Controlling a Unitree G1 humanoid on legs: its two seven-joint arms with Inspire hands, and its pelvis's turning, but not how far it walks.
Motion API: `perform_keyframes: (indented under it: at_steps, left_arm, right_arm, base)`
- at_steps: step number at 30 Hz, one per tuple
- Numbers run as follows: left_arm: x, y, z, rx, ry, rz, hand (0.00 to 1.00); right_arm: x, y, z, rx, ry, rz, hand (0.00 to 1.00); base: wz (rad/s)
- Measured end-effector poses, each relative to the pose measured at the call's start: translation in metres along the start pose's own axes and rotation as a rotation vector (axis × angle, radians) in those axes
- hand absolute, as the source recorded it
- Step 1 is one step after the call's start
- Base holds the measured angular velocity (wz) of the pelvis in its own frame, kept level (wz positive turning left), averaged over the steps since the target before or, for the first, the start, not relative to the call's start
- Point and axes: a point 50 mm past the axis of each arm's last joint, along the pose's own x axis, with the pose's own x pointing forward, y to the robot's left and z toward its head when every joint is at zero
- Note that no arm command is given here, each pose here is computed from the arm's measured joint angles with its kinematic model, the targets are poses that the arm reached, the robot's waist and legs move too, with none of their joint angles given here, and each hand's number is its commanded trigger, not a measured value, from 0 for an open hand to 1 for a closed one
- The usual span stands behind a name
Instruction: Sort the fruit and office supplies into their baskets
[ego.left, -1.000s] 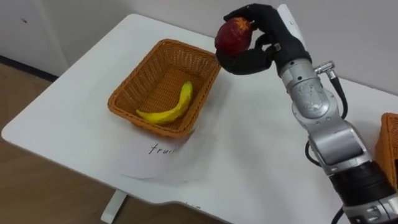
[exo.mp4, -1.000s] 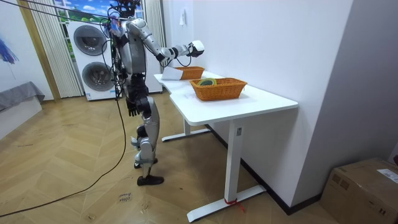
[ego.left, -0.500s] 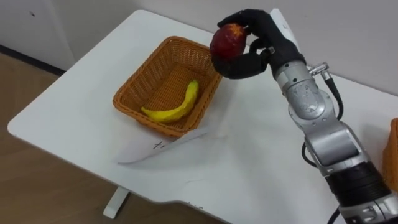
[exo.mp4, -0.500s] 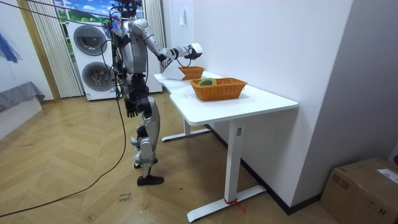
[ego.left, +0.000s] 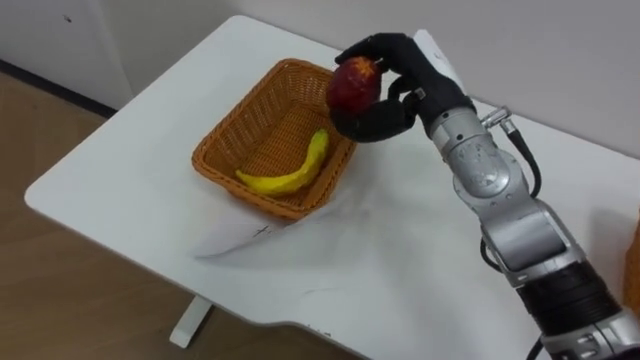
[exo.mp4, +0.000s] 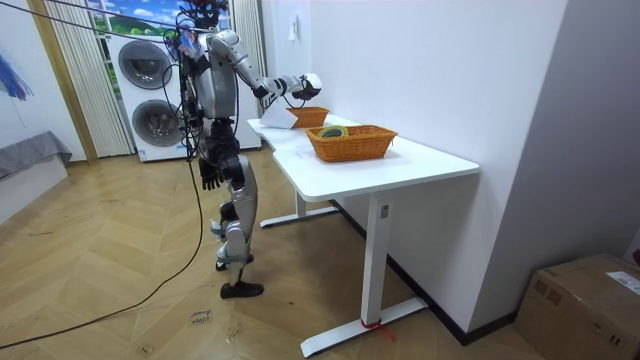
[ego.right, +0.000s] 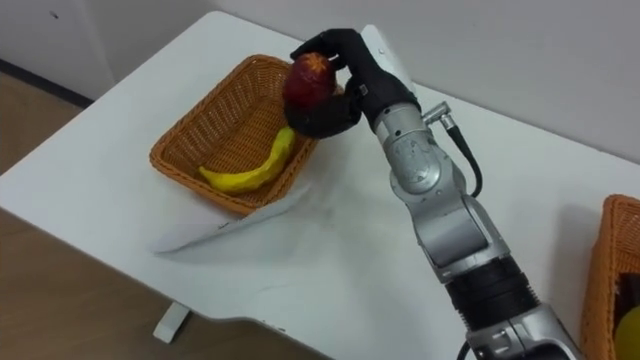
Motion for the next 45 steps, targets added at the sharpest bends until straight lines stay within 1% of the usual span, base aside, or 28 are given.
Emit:
perform_keyframes:
  at_steps: [2,3,8,10,19,45]
  left_arm:
    - [0.000,0.000,0.000,0.012,-0.001,-0.006,0.00]
    - [0.000,0.000,0.000,0.015,-0.001,-0.006,0.00]
    - [0.000,0.000,-0.005,0.039,0.021,-0.001,0.00]
    - [0.000,0.000,-0.009,0.051,0.034,-0.001,0.00]
    - [0.000,0.000,-0.008,0.056,0.033,0.010,0.00]
    - [0.000,0.000,-0.007,0.056,0.029,0.008,0.00]
  right_arm:
    - [0.000,0.004,0.000,-0.012,0.010,0.024,0.07]
    - [0.000,0.004,-0.001,-0.012,0.011,0.029,0.00]
    - [0.000,0.007,-0.002,-0.014,0.018,0.057,0.00]
    - [0.000,0.010,-0.008,-0.017,0.043,0.079,0.00]
    - [-0.001,0.020,-0.014,-0.027,0.070,0.154,0.00]
    - [-0.001,0.020,-0.013,-0.023,0.067,0.181,0.00]
  base:
    - [0.05]
    - [0.07]
    - [0.03]
    - [0.00]
    - [0.00]
    - [0.00]
